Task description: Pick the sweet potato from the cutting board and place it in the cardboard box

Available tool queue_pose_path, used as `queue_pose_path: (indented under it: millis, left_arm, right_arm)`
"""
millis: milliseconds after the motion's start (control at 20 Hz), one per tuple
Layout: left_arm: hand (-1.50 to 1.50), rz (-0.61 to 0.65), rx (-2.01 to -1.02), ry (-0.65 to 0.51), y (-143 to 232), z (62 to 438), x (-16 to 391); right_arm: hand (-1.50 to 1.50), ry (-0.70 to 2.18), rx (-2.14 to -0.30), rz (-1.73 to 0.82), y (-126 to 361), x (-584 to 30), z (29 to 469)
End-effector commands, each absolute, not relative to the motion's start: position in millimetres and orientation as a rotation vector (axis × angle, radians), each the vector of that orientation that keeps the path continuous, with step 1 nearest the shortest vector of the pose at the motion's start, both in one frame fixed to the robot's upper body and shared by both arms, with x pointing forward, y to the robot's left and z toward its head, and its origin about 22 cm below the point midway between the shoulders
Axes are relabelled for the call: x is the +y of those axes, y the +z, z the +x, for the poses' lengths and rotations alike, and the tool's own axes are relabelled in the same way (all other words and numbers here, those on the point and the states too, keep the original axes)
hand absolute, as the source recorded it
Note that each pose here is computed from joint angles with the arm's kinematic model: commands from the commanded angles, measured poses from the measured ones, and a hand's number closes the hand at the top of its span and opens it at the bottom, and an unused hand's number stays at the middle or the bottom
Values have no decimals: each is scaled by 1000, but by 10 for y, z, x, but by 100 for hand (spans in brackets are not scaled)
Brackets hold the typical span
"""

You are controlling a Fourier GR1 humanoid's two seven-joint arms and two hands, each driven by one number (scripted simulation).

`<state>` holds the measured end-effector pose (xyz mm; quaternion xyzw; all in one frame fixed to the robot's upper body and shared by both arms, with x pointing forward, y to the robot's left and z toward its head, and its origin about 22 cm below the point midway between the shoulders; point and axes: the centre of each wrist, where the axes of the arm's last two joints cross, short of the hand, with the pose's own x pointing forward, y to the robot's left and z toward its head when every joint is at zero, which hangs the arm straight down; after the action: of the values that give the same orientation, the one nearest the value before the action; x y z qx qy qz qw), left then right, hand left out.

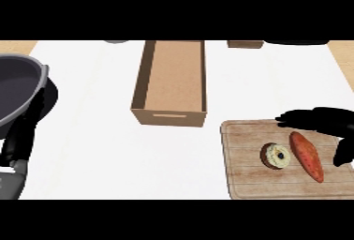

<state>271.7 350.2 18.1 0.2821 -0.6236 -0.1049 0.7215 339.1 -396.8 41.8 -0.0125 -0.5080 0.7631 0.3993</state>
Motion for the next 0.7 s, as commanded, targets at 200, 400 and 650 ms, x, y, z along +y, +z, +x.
queue_pose_path:
  millis: [200,400,650]
  left_arm:
    - [0,641,-1362,-216,185,2703,3576]
    - [0,633,-1366,-228,235,2640,3587]
    - [0,648,-1383,-206,268,2651,3560]
  right_arm:
    - [-150,1939,-1342,212,254,-3919,3381]
    - [-150,1906,-1366,275,450,-4013,3448]
    - [-150,1919,-1403,300,437,-3914,3451]
